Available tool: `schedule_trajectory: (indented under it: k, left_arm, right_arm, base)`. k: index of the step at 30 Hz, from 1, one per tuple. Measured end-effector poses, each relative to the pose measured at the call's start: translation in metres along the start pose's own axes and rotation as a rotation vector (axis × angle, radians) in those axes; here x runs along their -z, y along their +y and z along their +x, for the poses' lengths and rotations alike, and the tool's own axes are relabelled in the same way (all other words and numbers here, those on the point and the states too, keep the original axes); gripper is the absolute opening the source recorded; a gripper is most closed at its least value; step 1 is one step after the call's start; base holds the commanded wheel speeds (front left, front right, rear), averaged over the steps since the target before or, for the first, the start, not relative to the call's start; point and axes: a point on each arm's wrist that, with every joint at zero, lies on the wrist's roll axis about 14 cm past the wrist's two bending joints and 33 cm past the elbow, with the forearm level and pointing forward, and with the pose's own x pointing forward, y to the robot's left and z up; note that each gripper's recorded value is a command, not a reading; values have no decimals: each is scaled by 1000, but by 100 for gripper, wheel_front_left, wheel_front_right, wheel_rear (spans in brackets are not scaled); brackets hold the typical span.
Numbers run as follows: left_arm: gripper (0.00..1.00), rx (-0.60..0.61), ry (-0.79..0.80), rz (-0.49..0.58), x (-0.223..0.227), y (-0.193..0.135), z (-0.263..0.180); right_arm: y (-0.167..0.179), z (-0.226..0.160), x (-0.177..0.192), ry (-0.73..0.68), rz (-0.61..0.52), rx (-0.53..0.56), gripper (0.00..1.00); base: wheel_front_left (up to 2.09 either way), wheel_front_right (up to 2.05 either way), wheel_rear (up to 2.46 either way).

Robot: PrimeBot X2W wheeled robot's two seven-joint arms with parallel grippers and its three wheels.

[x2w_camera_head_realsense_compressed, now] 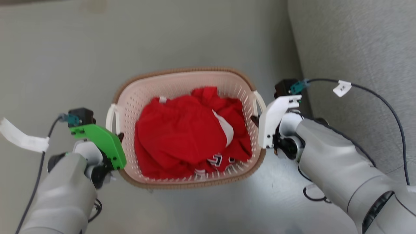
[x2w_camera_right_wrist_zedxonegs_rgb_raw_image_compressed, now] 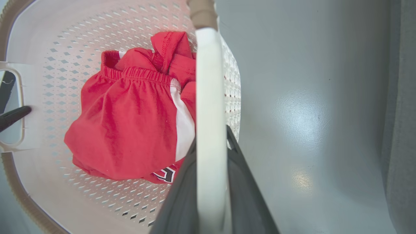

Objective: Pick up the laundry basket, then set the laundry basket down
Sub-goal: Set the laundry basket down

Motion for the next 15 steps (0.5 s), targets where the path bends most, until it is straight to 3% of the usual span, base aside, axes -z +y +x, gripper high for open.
schedule_trajectory:
  k: [15]
  left_arm:
    - [0,-19,-4,-36,-9,27,47]
  right_arm:
    - [-14,55,-9,10,19,-11,0]
  base:
    - [0,0,0]
